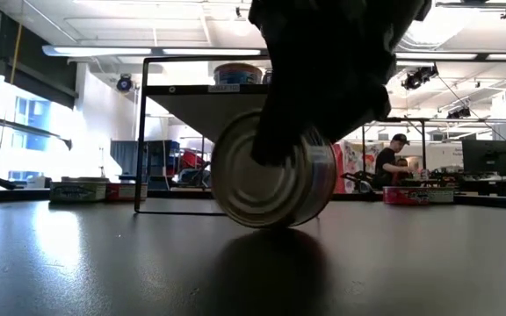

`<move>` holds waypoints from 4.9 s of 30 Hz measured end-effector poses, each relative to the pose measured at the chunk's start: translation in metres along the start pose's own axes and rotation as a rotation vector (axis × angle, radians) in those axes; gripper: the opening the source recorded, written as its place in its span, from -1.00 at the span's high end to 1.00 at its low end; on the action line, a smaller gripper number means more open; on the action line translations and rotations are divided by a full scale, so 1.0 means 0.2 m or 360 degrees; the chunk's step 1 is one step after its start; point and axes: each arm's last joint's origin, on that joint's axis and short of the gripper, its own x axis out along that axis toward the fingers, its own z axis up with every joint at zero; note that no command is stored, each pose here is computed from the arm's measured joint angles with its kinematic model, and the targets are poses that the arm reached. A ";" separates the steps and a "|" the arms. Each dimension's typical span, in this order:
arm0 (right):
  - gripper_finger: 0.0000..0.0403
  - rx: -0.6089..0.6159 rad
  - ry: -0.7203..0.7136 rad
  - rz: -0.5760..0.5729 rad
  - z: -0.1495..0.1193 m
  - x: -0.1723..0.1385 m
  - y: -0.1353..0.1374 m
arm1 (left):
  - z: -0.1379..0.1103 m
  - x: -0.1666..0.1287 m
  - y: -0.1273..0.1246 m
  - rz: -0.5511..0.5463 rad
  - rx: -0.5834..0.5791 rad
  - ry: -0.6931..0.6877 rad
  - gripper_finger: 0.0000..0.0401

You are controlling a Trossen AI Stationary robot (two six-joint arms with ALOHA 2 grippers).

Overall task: Stack canned seafood by type on shelf
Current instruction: Stack the blue pink tuna can on top of the blue pink tuna can on the shelf

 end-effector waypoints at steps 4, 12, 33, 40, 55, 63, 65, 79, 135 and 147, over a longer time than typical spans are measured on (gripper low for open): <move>0.18 -0.0102 0.0052 0.0241 0.05 -0.09 0.08 | 0.07 -0.15 0.06 -0.0185 -0.0063 -0.0073 1.00; 0.18 -0.0588 -0.0362 0.0385 0.40 -0.57 0.24 | 0.17 -0.55 0.24 -0.0304 -0.0096 -0.0447 1.00; 0.18 -0.1505 -0.0299 -0.0711 1.13 -0.61 -0.51 | 0.21 -0.50 0.31 0.0186 -0.0038 -0.0629 1.00; 0.18 -0.1893 -0.0260 -0.0490 1.03 -0.65 -0.37 | 0.23 -0.49 0.36 0.0445 -0.0032 -0.0685 1.00; 0.18 -0.2044 -0.0061 -0.1408 0.60 -0.43 -0.21 | 0.13 -0.61 0.59 0.1016 0.0332 -0.0508 1.00; 0.07 -0.2069 -0.0157 -0.1490 0.54 -0.32 -0.18 | 0.10 -0.67 0.68 0.1078 0.0377 -0.0456 1.00; 0.08 -0.2047 -0.0160 -0.1505 0.56 -0.32 -0.19 | 0.10 -0.68 0.69 0.1078 0.0377 -0.0456 1.00; -0.07 -0.1497 -0.0388 -0.1508 0.96 -0.53 -0.34 | 0.09 -0.70 0.70 0.1029 0.0260 -0.0481 1.00; -0.06 -0.1287 -0.0218 -0.0946 1.11 -0.45 -0.63 | 0.03 -0.68 0.72 0.0963 0.0115 -0.0358 1.00; -0.35 -0.1300 -0.0203 -0.0854 1.10 -0.44 -0.63 | 0.03 -0.68 0.72 0.0964 0.0117 -0.0356 1.00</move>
